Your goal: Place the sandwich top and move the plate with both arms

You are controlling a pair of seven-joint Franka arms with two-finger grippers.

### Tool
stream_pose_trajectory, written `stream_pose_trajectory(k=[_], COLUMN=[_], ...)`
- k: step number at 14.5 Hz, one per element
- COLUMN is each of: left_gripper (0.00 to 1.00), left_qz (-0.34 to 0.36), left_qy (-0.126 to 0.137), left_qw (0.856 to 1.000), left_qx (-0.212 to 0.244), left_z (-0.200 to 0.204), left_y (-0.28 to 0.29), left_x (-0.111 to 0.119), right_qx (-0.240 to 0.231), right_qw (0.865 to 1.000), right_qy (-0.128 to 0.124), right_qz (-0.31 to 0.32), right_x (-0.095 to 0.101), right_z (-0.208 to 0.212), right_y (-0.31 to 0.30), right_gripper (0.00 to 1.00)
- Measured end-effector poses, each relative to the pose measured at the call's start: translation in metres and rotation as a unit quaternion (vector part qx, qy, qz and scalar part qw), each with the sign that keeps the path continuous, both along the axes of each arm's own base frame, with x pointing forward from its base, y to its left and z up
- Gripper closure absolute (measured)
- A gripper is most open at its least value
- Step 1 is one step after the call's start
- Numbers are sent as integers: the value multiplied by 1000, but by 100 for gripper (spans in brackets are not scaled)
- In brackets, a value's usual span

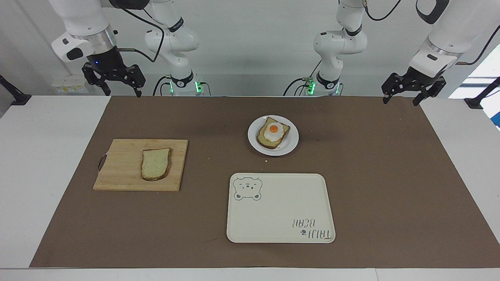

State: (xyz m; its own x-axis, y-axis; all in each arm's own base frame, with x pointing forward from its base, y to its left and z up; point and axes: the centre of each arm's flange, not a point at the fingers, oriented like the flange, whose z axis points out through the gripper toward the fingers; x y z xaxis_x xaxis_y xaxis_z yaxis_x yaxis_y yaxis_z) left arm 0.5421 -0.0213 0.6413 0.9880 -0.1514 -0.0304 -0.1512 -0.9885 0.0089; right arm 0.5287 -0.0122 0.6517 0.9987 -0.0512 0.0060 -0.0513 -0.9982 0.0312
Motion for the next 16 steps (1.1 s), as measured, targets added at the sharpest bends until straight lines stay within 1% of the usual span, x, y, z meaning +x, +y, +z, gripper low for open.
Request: stream_pose_trajectory(k=[16], left_gripper=[0], left_qz=[0], left_qy=[0], left_qw=[1000], left_qx=[0], left_z=[0], left_y=[0], left_x=[0], right_qx=[0], right_qw=[1000], right_qy=[-2], right_qz=[2], right_x=[-1], right_z=[2], right_y=[2], right_gripper=[0])
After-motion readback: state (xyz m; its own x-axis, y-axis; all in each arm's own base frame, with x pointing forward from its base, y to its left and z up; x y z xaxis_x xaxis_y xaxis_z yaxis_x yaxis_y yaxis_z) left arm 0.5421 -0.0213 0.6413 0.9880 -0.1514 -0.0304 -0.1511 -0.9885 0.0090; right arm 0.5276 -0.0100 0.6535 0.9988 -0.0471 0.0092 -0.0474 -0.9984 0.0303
